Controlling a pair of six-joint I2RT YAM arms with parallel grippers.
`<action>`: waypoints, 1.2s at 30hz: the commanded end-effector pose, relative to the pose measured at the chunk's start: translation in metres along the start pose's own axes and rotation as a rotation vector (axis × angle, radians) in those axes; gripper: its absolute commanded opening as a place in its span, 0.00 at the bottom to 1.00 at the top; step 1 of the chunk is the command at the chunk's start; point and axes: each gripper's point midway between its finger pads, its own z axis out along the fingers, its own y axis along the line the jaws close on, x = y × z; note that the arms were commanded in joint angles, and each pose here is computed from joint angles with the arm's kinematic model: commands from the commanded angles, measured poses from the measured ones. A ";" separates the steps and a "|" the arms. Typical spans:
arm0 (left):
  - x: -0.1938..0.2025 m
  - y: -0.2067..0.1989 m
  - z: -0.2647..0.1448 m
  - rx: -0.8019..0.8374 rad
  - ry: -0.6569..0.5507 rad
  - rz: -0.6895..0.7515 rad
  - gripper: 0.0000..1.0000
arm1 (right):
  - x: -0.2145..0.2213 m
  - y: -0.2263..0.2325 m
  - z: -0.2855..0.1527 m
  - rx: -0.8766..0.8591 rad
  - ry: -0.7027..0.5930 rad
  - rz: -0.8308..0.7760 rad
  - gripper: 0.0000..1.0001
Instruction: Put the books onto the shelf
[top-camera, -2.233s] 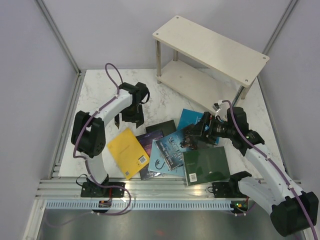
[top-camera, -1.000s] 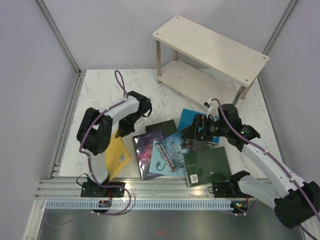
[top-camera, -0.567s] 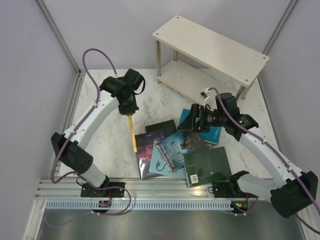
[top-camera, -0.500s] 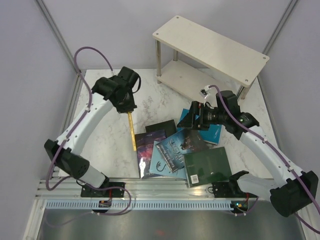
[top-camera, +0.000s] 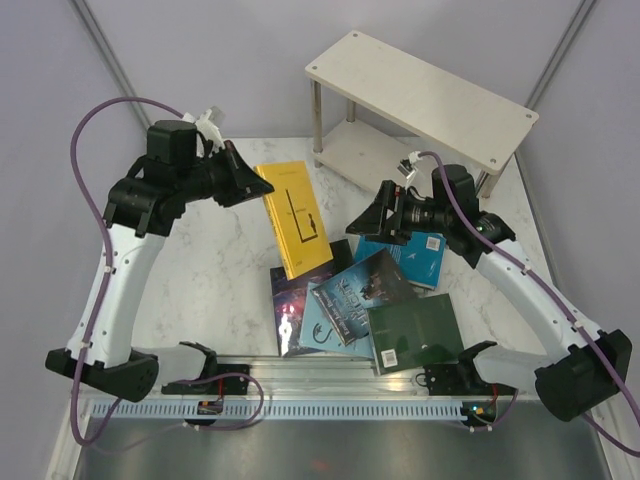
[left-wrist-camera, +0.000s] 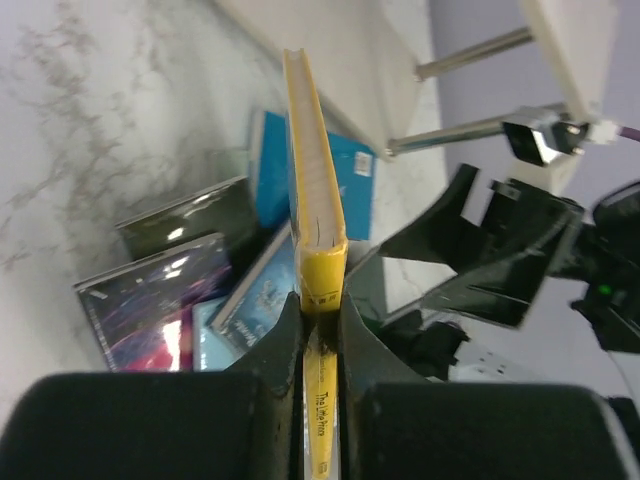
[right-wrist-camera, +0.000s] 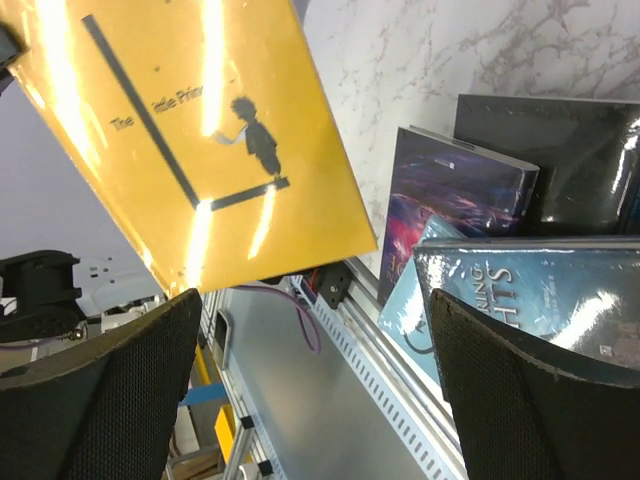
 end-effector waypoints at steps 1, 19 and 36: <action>-0.010 -0.076 -0.044 0.430 -0.033 0.123 0.02 | -0.019 0.033 -0.005 -0.083 -0.042 -0.043 0.98; 0.010 -0.096 -0.076 0.842 0.053 -0.060 0.02 | 0.004 0.094 -0.028 -0.535 0.050 0.112 0.97; 0.016 -0.069 -0.029 0.755 0.178 -0.096 0.23 | 0.008 0.131 -0.056 -0.623 0.105 0.034 0.00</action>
